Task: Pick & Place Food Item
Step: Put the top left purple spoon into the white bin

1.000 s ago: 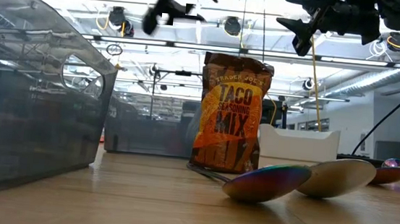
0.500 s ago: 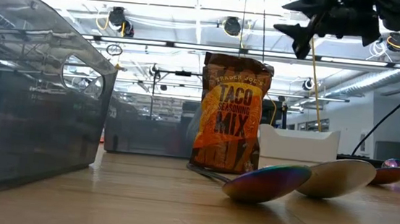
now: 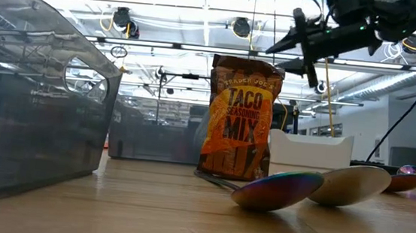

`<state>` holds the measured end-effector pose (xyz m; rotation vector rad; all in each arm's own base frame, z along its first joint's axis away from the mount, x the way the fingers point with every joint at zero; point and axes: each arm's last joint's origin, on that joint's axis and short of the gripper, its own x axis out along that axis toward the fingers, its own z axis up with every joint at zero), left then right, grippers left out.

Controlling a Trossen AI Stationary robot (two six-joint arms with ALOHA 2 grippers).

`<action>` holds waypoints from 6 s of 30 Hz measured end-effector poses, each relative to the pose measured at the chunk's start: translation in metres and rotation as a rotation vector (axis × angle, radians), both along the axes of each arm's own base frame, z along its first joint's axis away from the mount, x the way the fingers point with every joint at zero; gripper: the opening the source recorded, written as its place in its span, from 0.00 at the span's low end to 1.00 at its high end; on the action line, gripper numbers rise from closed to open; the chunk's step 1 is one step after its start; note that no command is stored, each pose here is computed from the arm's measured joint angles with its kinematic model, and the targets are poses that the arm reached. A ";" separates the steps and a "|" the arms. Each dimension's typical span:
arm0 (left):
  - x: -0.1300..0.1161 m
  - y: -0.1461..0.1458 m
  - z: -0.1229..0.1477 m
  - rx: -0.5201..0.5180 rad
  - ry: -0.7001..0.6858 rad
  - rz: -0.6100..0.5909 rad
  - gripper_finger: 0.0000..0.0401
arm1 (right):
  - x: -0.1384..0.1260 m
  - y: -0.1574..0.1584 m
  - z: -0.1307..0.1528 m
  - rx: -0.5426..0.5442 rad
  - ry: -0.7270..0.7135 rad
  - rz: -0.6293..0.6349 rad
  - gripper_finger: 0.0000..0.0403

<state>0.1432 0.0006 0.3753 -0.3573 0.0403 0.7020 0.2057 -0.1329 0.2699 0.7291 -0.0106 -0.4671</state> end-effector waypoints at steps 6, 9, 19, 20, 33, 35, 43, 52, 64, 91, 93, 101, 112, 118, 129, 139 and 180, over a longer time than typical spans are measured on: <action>0.001 -0.001 -0.001 0.078 0.080 -0.061 0.48 | 0.035 0.013 -0.009 0.019 -0.122 0.103 0.49; 0.002 -0.003 -0.003 0.113 0.134 -0.143 0.48 | 0.053 0.025 -0.014 0.037 -0.196 0.170 0.49; 0.002 -0.006 -0.010 0.064 0.186 -0.256 0.48 | 0.092 0.062 -0.036 0.082 -0.340 0.272 0.49; 0.002 -0.006 -0.011 0.060 0.185 -0.268 0.48 | 0.092 0.063 -0.034 0.070 -0.365 0.284 0.49; 0.002 -0.007 -0.012 0.040 0.194 -0.309 0.48 | 0.047 0.085 0.051 -0.114 -0.095 0.390 0.45; 0.002 -0.007 -0.013 0.046 0.210 -0.314 0.48 | 0.038 0.091 0.068 -0.082 -0.002 0.410 0.44; 0.001 -0.007 -0.019 -0.011 0.249 -0.304 0.48 | 0.015 0.127 0.067 0.217 0.301 0.355 0.39; 0.015 -0.012 -0.031 -0.167 0.273 -0.344 0.48 | -0.008 0.176 0.018 0.495 0.594 0.290 0.39; 0.058 -0.024 -0.055 -0.419 0.338 -0.454 0.48 | -0.043 0.228 -0.032 0.588 0.647 0.132 0.38; 0.028 -0.027 -0.045 -0.127 0.465 -0.733 0.48 | 0.049 0.242 -0.044 0.392 0.517 0.505 0.31; 0.025 -0.026 -0.043 -0.101 0.465 -0.706 0.48 | 0.050 0.242 -0.032 0.334 0.505 0.537 0.30; 0.021 -0.019 -0.041 -0.035 0.462 -0.549 0.48 | 0.049 0.234 0.033 0.068 0.651 0.621 0.27; 0.027 0.000 -0.034 -0.105 0.326 -0.333 0.48 | 0.050 0.268 0.079 -0.341 0.874 0.892 0.24; 0.027 0.008 -0.034 -0.147 0.302 -0.257 0.48 | 0.043 0.289 0.046 -0.553 1.172 0.978 0.23; 0.044 0.010 -0.047 -0.171 0.379 -0.253 0.48 | 0.058 0.292 0.006 -0.407 1.181 0.898 0.32; 0.051 0.009 -0.052 -0.184 0.414 -0.314 0.48 | 0.054 0.294 -0.025 -0.295 1.193 0.878 0.52; 0.044 0.008 -0.047 -0.183 0.393 -0.345 0.48 | 0.047 0.287 -0.116 -0.290 1.369 0.705 0.42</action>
